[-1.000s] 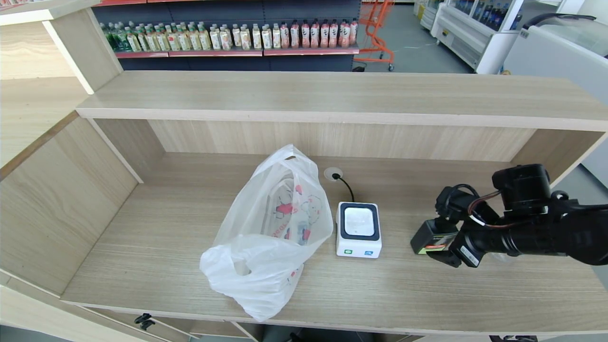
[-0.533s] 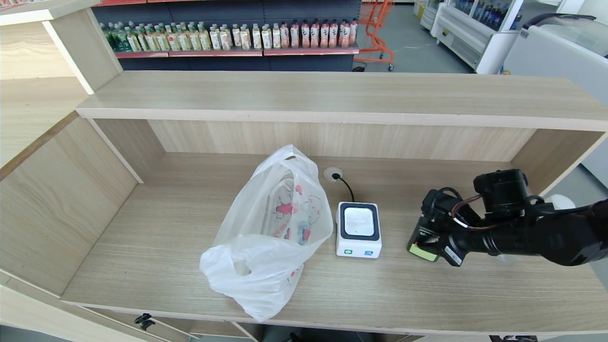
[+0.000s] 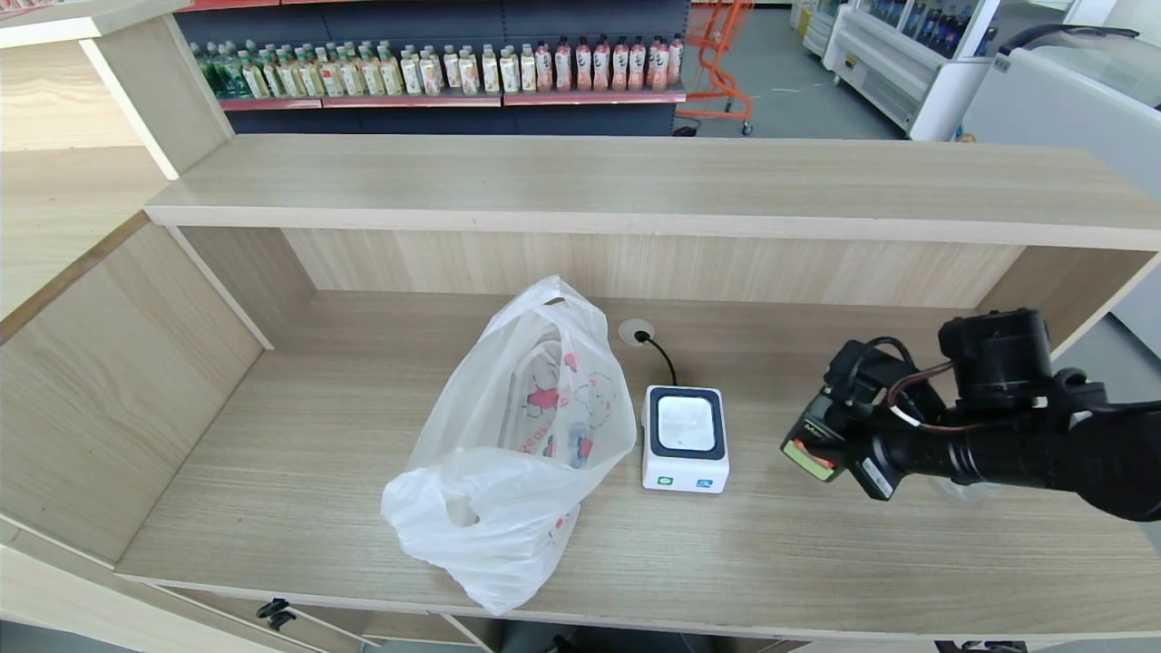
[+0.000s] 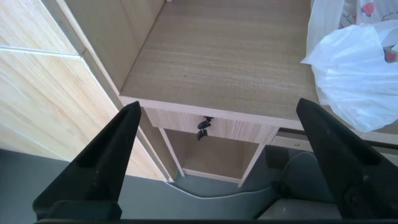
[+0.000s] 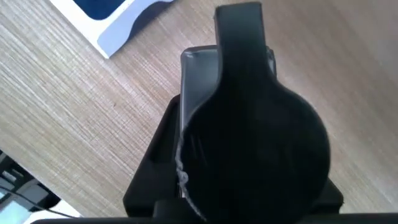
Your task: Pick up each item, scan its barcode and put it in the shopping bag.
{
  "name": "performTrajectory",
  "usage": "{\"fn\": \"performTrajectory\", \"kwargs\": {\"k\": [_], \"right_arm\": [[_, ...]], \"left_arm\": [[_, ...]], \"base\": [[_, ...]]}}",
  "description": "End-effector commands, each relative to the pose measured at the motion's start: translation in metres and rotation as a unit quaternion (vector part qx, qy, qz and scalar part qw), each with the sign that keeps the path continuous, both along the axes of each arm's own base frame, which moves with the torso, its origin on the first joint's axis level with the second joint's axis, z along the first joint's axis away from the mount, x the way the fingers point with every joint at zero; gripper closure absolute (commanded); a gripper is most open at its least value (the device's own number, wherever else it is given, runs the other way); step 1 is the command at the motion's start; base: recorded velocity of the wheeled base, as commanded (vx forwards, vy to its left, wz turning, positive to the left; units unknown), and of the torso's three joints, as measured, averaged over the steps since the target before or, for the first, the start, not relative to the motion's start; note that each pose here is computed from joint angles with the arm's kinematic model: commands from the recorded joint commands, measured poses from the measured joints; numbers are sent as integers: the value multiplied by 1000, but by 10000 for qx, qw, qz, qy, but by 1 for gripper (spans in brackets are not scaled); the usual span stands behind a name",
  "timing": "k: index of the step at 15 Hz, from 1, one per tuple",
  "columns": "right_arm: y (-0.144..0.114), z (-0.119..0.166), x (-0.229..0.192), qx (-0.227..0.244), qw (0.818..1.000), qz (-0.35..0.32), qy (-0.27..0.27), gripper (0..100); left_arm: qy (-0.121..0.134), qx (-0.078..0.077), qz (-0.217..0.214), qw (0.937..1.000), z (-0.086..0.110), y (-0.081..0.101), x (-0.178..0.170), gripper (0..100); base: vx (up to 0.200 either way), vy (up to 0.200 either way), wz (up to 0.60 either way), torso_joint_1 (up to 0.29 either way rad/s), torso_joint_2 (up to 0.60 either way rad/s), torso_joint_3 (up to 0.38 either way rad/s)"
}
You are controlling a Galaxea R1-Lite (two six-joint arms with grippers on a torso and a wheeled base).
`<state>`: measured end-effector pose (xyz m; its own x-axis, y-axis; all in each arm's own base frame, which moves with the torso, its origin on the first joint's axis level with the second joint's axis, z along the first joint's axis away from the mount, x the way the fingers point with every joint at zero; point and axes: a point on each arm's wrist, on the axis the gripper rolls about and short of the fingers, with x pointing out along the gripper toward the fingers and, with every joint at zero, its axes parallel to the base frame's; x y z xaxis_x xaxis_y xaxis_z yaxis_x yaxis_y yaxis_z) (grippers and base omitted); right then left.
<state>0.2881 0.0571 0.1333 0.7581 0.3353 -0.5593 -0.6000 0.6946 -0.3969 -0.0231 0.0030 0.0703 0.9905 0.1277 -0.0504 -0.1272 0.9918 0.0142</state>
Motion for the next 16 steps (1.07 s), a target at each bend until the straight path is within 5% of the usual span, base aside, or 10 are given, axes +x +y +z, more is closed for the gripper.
{"fn": "performTrajectory", "kwargs": {"k": [1,2,5,10,13,16], "right_arm": [[-17,42,-52,375,9966,-304,-664,100],[-23,48,-71,296,9951,-305,-890,100],[-40,61,-117,-1001,9768,180,-1887,100],[-46,51,-132,-2444,8965,2464,-2752,100],[-40,46,-129,-3685,7409,4043,-3897,100],[-19,29,-114,-3786,6126,5139,-4661,100]], "left_arm": [[-1,0,4,10000,0,0,0,0],[-1,0,4,10000,0,0,0,0],[-1,0,4,10000,0,0,0,0],[-1,0,4,10000,0,0,0,0],[-1,0,4,10000,0,0,0,0],[-1,0,4,10000,0,0,0,0]], "base": [[0,0,0,0,0,0],[0,0,0,0,0,0],[0,0,0,0,0,0],[0,0,0,0,0,0],[0,0,0,0,0,0],[0,0,0,0,0,0]]}}
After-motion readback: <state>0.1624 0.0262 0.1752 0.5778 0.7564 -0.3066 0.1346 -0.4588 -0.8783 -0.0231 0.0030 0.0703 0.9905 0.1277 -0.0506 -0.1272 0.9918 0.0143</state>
